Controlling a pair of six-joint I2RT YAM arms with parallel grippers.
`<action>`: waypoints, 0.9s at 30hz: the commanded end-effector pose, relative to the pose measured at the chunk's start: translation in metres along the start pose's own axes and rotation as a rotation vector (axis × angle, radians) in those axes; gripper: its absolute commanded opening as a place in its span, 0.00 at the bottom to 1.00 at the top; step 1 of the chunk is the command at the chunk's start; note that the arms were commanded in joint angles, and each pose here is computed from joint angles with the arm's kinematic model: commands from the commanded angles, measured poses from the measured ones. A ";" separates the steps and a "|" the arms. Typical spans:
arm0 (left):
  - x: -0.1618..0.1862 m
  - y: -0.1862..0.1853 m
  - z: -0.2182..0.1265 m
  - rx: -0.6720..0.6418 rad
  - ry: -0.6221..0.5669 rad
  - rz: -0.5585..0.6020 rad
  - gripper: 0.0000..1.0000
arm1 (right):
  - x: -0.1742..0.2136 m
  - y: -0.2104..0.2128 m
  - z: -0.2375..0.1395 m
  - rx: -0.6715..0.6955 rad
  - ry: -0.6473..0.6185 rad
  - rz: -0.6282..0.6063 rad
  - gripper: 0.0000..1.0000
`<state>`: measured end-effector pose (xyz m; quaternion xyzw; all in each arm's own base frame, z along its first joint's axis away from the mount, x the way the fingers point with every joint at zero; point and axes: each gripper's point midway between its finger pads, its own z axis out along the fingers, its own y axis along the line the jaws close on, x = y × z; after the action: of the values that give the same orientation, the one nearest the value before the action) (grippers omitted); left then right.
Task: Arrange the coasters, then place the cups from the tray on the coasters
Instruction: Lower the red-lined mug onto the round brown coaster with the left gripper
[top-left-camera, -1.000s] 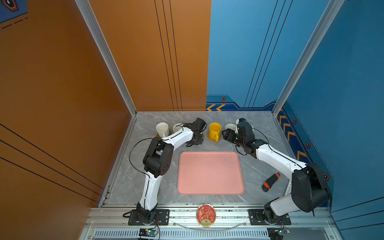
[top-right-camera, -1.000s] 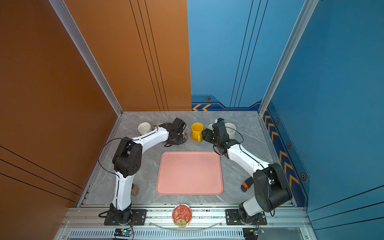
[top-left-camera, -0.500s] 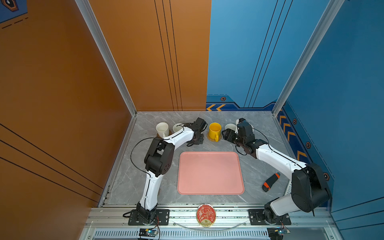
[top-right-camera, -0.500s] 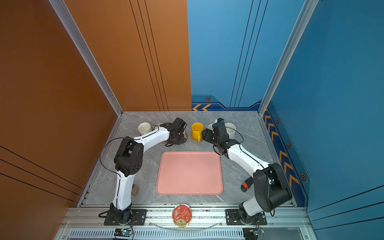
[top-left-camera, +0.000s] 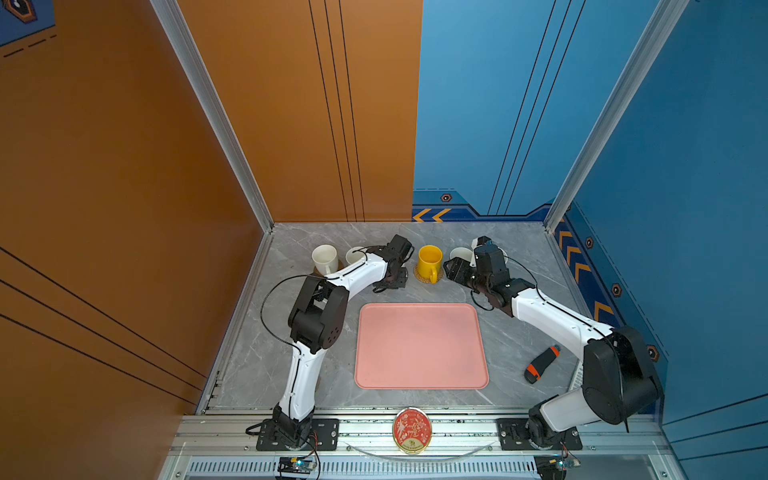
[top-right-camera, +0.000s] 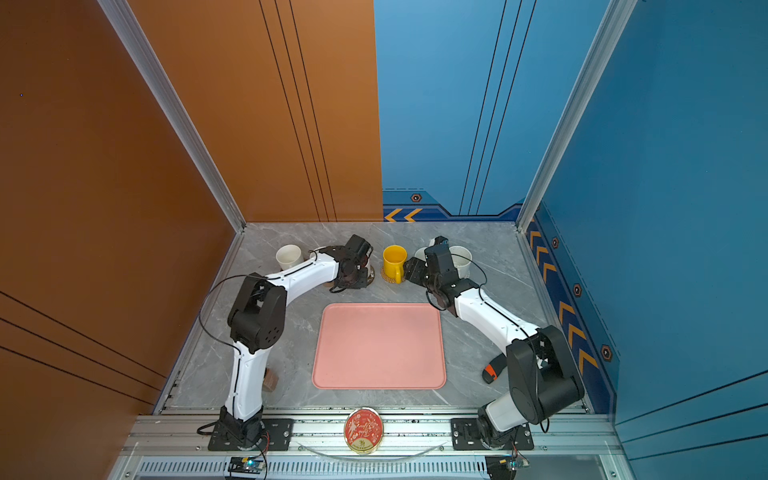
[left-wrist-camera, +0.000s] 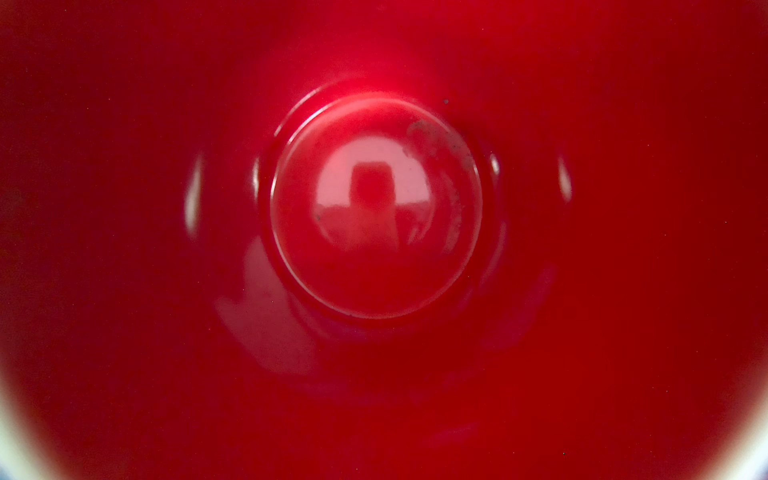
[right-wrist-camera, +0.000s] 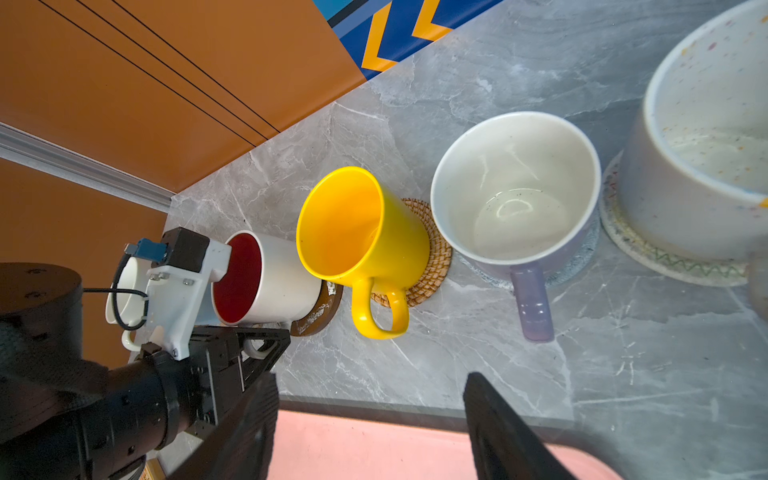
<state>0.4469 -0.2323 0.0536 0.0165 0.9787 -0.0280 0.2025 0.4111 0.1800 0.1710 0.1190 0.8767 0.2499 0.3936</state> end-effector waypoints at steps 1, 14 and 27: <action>-0.009 -0.003 0.005 0.030 -0.013 -0.010 0.00 | -0.001 0.001 0.002 -0.013 0.004 0.008 0.69; -0.005 -0.001 0.007 0.024 0.002 -0.011 0.07 | -0.001 0.001 0.002 -0.014 0.002 0.008 0.69; -0.007 0.002 0.003 0.008 -0.007 -0.016 0.25 | 0.000 0.002 0.003 -0.017 0.005 0.008 0.69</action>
<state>0.4486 -0.2331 0.0538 0.0148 0.9785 -0.0353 0.2025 0.4100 0.1822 0.1712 0.1157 0.8769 0.2553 0.3904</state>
